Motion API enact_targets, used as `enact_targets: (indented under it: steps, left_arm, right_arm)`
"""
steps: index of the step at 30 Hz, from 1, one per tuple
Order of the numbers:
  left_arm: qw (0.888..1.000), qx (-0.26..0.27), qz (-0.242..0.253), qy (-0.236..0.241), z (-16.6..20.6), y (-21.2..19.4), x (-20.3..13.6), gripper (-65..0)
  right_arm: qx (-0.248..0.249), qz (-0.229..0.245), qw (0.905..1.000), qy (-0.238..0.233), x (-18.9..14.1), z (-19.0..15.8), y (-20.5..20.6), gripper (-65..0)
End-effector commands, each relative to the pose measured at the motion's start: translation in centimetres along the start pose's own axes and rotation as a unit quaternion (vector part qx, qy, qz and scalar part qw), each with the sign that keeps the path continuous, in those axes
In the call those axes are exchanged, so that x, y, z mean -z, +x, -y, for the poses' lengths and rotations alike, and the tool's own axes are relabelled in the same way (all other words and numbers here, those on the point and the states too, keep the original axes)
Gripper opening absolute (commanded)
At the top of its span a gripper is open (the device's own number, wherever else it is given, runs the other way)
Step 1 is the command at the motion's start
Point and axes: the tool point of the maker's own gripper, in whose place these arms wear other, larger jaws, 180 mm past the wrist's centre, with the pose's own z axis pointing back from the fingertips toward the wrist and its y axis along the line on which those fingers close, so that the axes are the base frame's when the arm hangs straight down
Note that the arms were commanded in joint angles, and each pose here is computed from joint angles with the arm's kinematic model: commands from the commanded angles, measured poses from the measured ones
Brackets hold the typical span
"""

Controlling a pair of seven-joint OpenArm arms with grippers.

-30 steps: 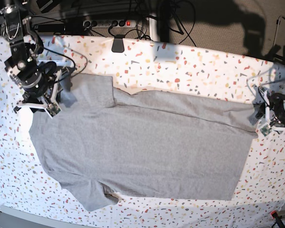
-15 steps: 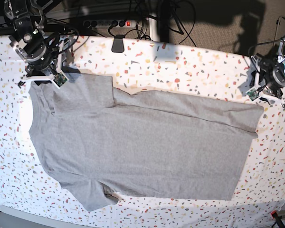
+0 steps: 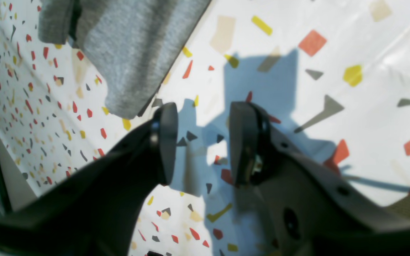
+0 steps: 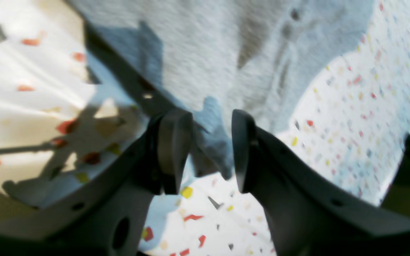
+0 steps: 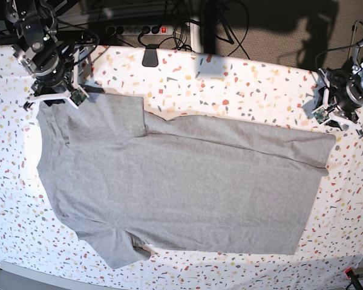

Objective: Fold the T-shirt properly
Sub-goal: 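Reach the right gripper down to the shirt's sleeve and shoulder area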

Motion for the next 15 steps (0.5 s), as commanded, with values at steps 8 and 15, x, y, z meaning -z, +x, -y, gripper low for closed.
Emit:
enact_targets:
  steps: [8, 15]
  left_arm:
    - [1.000, 0.006, 0.003, 0.019, -1.6, 0.1, -0.5, -42.0]
    - [1.000, 0.006, 0.003, 0.018, -1.6, 0.2, -0.5, -42.0]
  right_arm:
    - [-0.021, -0.012, 0.9997, -0.008, 0.6, 0.9, -1.0, -42.0]
    - [-0.018, 0.000, 0.9997, -0.015, 0.9, 1.6, -0.3, -53.5]
